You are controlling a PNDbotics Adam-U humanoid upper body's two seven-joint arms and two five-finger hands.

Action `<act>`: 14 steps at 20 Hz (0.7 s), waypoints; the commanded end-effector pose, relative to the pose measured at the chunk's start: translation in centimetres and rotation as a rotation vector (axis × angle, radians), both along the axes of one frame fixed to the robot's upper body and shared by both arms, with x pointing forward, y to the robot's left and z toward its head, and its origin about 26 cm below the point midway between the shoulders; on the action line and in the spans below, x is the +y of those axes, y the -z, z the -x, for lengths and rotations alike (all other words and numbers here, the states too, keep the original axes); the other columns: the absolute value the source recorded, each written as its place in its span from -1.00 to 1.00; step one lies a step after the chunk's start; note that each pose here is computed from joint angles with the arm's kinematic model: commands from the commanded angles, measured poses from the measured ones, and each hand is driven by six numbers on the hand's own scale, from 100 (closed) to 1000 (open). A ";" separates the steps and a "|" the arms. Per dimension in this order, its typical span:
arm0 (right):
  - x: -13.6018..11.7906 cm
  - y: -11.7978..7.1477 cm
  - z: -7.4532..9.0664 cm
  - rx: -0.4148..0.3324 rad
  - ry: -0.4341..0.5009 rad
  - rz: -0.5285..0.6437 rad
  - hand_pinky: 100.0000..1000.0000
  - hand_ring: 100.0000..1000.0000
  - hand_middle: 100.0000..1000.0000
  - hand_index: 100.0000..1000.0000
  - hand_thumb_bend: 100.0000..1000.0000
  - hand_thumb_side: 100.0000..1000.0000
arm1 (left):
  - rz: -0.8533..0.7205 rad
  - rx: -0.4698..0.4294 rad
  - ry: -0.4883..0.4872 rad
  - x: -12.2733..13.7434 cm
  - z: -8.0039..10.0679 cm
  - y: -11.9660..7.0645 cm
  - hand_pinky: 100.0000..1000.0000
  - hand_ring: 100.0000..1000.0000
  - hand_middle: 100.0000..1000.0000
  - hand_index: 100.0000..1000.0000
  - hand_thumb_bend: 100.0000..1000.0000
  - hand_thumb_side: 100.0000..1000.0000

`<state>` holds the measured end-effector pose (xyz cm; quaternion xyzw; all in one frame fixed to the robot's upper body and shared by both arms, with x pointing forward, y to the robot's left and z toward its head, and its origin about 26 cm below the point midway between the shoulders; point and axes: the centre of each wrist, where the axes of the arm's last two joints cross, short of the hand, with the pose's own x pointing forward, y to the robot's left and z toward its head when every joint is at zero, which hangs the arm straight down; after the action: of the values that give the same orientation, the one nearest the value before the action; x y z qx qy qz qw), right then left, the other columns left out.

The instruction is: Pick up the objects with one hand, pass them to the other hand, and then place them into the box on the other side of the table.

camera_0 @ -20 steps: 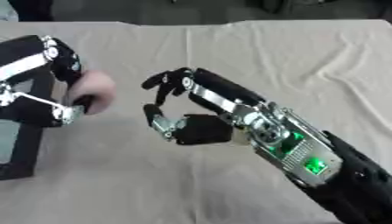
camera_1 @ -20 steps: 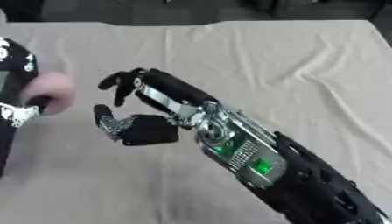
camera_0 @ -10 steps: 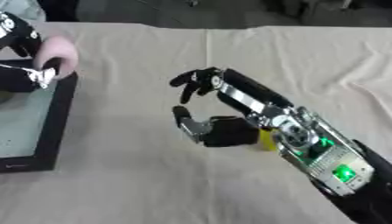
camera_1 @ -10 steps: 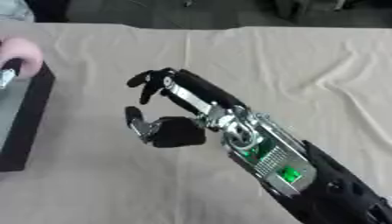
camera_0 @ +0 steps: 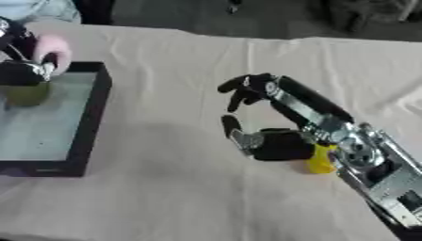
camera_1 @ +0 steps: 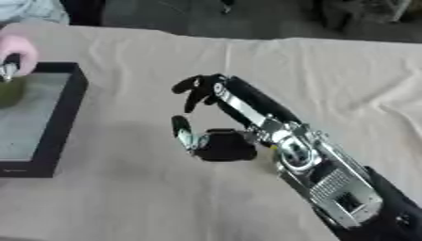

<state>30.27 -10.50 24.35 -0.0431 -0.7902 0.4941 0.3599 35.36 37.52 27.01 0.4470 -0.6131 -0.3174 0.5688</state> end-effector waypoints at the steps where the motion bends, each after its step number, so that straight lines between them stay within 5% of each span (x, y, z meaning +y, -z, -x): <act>1: -0.7 -1.1 0.3 -0.035 0.019 -0.028 0.54 0.50 0.06 0.57 -0.98 -0.44 | -0.009 -0.023 -0.066 1.8 0.1 -1.0 0.22 0.05 -0.17 -0.25 -1.00 -1.00; 7: -1.3 -1.6 0.5 -0.053 0.042 -0.065 0.53 0.49 0.04 0.55 -0.95 -0.48 | 0.034 0.031 -0.161 3.9 -0.6 0.7 0.25 0.11 -0.04 0.00 -0.98 -0.98; 12: -1.6 -1.7 0.6 -0.058 0.057 -0.076 0.53 0.48 0.03 0.55 -0.94 -0.47 | 0.078 0.059 -0.221 5.1 -0.8 1.8 0.32 0.32 0.28 0.49 -0.55 -0.54; 14: -1.6 -1.7 0.6 -0.058 0.059 -0.078 0.53 0.48 0.03 0.55 -0.96 -0.47 | 0.080 0.072 -0.246 5.3 -0.8 2.3 0.34 0.39 0.38 0.71 -0.25 -0.18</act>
<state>29.89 -11.61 25.13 -0.0576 -0.8100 0.4555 0.3647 36.52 42.07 23.33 0.4673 -0.5447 -0.2489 0.6504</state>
